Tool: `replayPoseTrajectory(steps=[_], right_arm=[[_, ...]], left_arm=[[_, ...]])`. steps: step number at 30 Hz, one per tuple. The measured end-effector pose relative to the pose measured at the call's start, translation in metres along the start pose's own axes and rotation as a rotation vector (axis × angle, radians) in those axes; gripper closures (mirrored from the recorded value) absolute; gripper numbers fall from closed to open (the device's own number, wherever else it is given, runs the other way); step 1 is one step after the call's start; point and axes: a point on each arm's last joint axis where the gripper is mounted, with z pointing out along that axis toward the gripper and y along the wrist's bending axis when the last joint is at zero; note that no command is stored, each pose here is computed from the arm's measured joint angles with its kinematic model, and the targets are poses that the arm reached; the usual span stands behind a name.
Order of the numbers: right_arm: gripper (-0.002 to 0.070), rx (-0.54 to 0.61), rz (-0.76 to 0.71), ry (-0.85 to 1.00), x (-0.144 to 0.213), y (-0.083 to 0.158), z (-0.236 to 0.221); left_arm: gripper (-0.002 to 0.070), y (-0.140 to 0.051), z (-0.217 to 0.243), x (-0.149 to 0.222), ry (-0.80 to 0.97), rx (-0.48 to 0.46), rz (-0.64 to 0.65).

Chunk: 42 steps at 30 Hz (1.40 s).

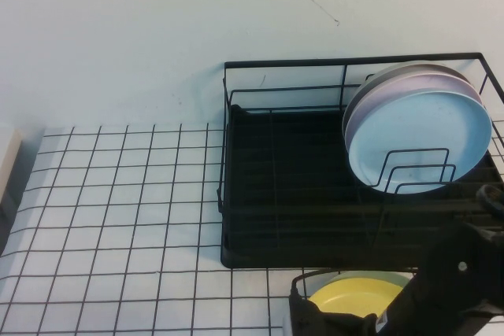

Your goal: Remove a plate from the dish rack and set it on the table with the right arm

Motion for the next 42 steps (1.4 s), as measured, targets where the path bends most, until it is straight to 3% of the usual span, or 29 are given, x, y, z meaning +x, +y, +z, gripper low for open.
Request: replayPoseTrajectory(steps=[5,11,19,23,29,33,42], right_arm=[[0.0676,-0.006,0.012,0.054,0.004,-0.012,0.014],[0.0676,0.082,0.059,0.169,0.016,-0.026,0.023],[0.0676,0.077,0.052,0.152,0.0,-0.022,0.003],[0.0676,0.156,-0.002,-0.039,-0.024,-0.002,-0.037],[0.0676,0.382,-0.106,-0.31,-0.041,0.038,-0.109],[0.0676,0.523,-0.121,-0.459,-0.028,0.066,-0.14],[0.0676,0.691,-0.025,-0.641,0.026,0.097,-0.144]], left_arm=[[0.0677,0.0,0.0,0.0,0.0,0.0,0.0],[0.0677,0.0,0.0,0.0,0.0,0.0,0.0],[0.0677,0.0,0.0,0.0,0.0,0.0,0.0],[0.0677,0.0,0.0,0.0,0.0,0.0,0.0],[0.0677,0.0,0.0,0.0,0.0,0.0,0.0],[0.0677,0.0,0.0,0.0,0.0,0.0,0.0],[0.0677,0.0,0.0,0.0,0.0,0.0,0.0]])
